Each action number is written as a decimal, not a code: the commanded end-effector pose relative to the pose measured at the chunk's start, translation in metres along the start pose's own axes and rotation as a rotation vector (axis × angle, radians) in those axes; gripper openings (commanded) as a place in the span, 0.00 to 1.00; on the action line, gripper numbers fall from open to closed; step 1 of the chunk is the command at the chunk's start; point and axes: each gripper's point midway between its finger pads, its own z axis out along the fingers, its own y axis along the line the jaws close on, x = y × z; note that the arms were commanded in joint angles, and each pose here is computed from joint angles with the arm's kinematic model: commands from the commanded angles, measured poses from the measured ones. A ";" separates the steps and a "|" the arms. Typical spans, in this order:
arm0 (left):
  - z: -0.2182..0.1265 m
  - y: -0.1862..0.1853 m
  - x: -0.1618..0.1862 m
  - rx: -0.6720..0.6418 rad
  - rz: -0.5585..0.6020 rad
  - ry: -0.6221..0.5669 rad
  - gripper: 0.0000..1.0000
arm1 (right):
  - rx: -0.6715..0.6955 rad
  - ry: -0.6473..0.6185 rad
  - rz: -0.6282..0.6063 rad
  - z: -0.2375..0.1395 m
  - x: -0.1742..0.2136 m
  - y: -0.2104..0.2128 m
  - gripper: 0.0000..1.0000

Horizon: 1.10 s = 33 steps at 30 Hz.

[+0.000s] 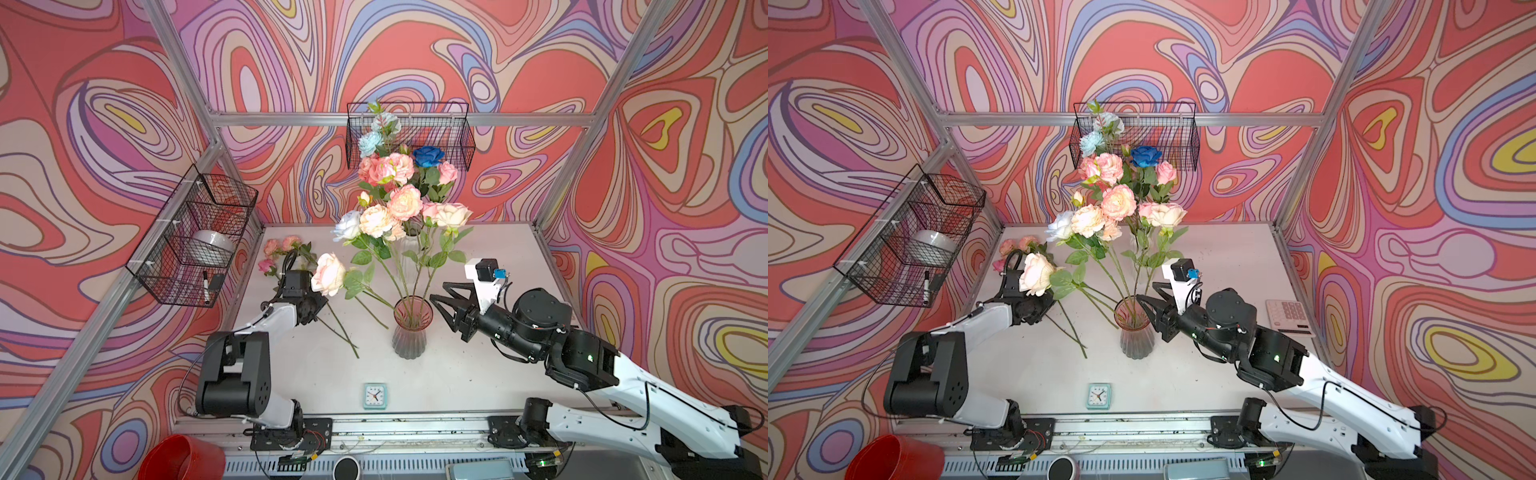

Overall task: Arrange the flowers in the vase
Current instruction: 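Position the left gripper over the pile and grasp a white rose stem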

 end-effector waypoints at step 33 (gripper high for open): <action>0.019 -0.044 -0.020 -0.091 0.162 -0.062 0.00 | 0.062 -0.020 0.001 -0.017 -0.002 -0.014 0.49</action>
